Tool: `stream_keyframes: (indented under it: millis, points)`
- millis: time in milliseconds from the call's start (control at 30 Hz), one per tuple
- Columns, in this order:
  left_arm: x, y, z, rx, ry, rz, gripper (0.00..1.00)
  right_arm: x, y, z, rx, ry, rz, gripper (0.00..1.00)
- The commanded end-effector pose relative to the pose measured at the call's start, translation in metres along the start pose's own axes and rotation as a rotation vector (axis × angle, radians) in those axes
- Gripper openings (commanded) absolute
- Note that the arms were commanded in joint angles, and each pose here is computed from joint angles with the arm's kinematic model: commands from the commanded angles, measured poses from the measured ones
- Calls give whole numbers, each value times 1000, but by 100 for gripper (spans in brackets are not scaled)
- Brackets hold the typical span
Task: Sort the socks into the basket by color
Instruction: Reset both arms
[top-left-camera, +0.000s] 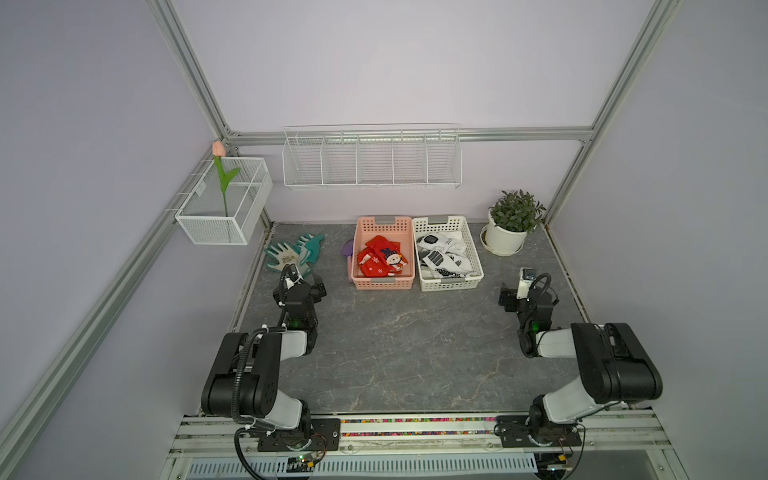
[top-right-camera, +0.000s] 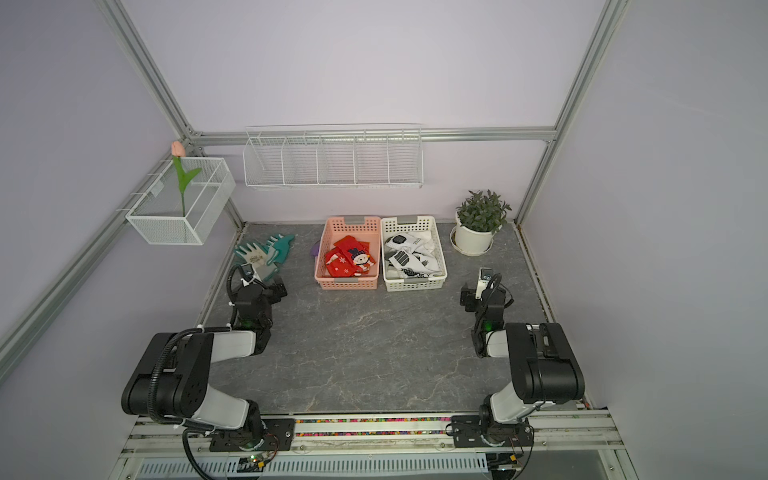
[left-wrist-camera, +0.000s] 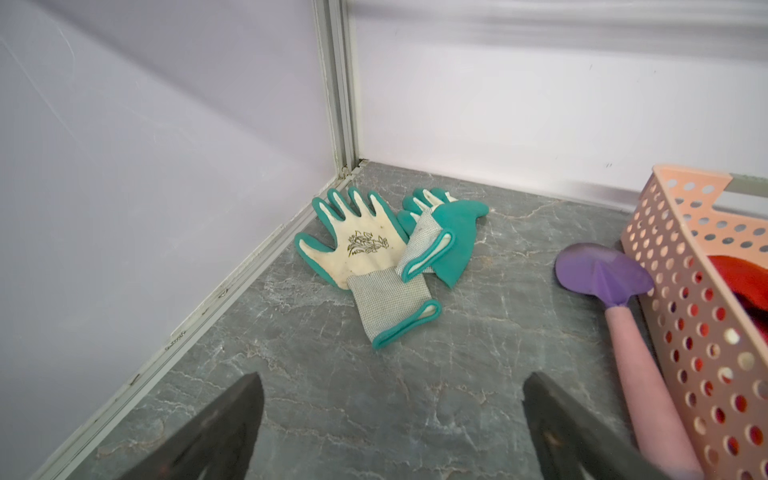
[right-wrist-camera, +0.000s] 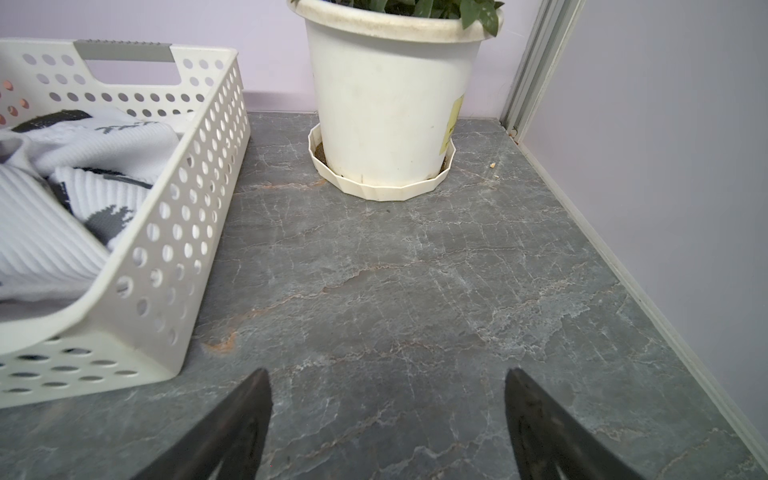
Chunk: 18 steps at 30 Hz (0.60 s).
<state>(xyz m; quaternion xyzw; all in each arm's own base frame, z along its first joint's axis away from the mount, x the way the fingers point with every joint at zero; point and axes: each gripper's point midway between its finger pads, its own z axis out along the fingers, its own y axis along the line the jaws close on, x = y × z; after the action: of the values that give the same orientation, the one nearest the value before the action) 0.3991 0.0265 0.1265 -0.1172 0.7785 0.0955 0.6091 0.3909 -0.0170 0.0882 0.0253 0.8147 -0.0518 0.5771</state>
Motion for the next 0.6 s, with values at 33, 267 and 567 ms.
stream_keyframes:
  millis: [33, 267, 567]
  points:
    - [9, 1, 2, -2, 39, 21, 99, -8, 1, -1, -8, -26, 7, 89]
    - [9, 1, 3, 0, 42, 19, 99, -8, 1, -1, -7, -27, 8, 89]
    - [9, 1, 2, -1, 42, 21, 99, -8, 1, -1, -9, -26, 7, 89]
